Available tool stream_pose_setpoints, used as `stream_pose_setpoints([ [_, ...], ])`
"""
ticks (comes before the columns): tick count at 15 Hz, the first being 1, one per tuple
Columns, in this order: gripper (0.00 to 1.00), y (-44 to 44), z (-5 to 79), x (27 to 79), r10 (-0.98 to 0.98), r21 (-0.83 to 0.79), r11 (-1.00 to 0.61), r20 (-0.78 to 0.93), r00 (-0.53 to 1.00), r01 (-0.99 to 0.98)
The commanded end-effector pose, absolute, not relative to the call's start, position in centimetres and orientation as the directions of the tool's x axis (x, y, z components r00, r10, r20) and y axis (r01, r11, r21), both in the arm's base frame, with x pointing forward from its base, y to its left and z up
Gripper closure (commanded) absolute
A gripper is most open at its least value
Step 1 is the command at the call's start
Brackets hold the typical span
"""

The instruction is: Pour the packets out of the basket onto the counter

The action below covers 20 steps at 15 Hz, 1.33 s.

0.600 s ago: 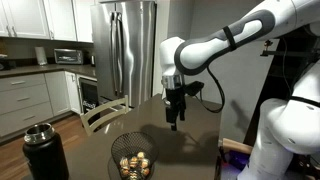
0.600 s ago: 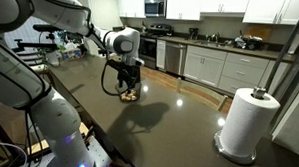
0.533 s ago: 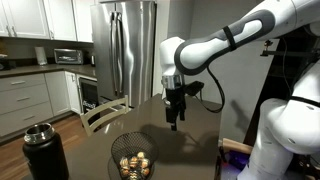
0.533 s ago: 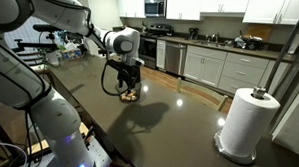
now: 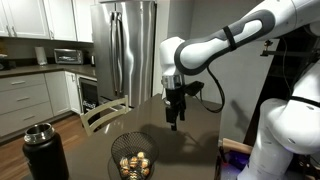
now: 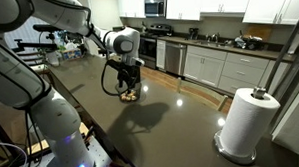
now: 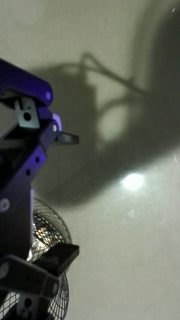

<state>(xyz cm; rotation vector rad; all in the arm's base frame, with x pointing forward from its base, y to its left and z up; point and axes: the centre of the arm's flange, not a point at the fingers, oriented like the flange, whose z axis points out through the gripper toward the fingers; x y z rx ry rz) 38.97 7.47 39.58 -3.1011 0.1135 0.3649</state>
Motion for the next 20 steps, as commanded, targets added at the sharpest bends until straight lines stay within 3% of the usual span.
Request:
stream_pose_setpoints([
  [1,0.00,7.5,39.6,39.0,-0.070,-0.008,-0.997,-0.232,0.970,-0.074],
  [10,0.00,8.4,40.2,41.7,-0.016,-0.024,-1.000,-0.173,0.985,-0.021],
  [20,0.00,10.8,36.2,49.4,0.052,-0.089,-0.995,-0.031,0.998,0.049],
])
